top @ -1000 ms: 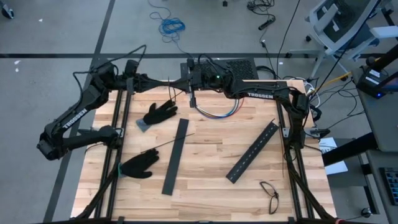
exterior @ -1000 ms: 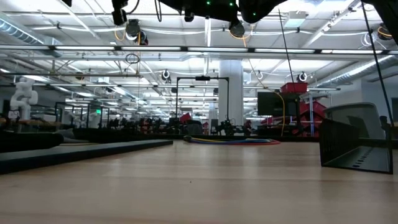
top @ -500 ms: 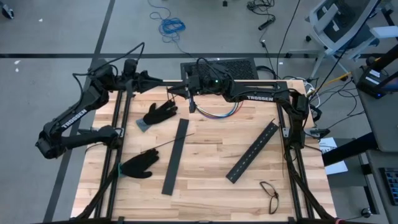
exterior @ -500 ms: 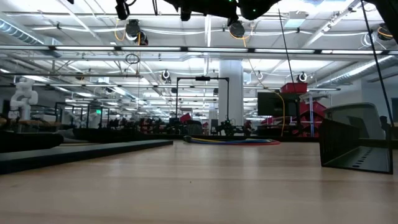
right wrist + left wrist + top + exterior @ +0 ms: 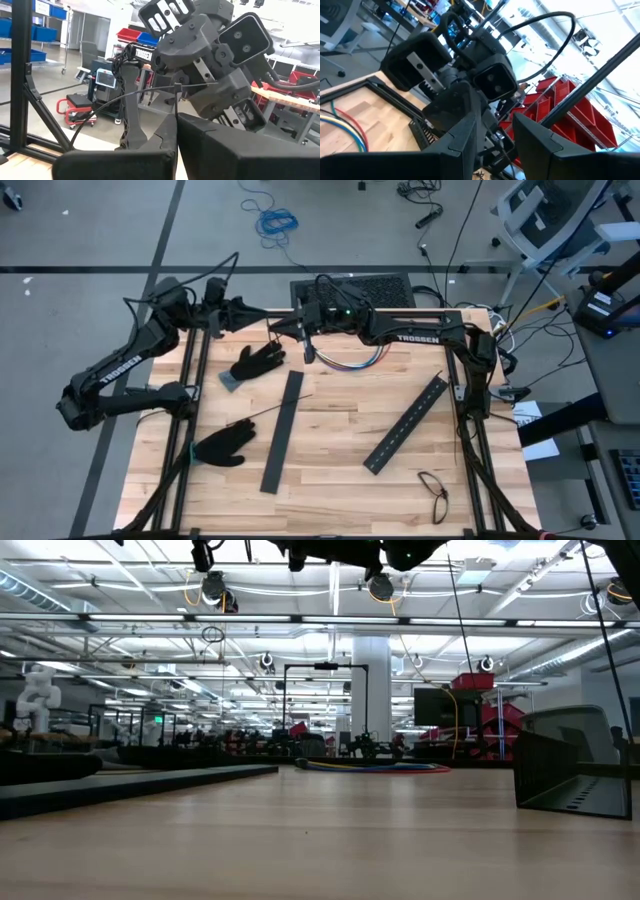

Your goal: Ziptie cables

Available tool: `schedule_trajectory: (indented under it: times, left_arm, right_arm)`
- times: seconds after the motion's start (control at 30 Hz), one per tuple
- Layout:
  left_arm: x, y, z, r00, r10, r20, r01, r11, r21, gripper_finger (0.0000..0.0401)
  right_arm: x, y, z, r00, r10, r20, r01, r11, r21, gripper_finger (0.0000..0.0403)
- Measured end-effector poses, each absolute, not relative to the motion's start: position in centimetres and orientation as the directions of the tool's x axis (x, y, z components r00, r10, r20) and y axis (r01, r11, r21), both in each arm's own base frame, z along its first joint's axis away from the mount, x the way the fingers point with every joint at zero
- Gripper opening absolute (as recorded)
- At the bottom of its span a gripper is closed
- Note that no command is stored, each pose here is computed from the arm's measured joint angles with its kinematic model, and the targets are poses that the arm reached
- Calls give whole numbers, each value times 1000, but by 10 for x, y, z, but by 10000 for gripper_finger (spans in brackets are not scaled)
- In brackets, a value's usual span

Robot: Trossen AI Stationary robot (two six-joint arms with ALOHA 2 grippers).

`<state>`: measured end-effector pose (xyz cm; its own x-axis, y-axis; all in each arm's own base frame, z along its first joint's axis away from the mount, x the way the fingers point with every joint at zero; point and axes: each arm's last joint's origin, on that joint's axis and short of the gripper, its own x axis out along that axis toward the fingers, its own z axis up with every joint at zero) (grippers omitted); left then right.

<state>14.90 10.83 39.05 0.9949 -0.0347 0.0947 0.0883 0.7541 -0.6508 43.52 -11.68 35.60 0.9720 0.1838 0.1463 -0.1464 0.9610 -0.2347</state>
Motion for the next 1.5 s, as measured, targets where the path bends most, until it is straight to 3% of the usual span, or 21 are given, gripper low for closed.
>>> schedule_trajectory:
  times: [0.8, 0.97, 1.17, 1.5]
  left_arm:
    - [155, 104, 390, 993, -64, 95, 112, 714, -691, 121]
    - [155, 104, 391, 993, -65, 102, 118, 718, -686, 88]
    - [155, 104, 390, 992, -75, 100, 124, 723, -679, 9]
    - [155, 104, 391, 993, -63, 102, 116, 723, -681, 1]
  right_arm:
    - [435, -117, 356, 972, 184, 148, -147, 962, -231, 0]
    - [435, -117, 356, 972, 183, 149, -146, 962, -233, 0]
    - [435, -117, 356, 971, 183, 151, -145, 962, -234, 0]
    - [435, -117, 356, 972, 182, 151, -146, 964, -223, 0]
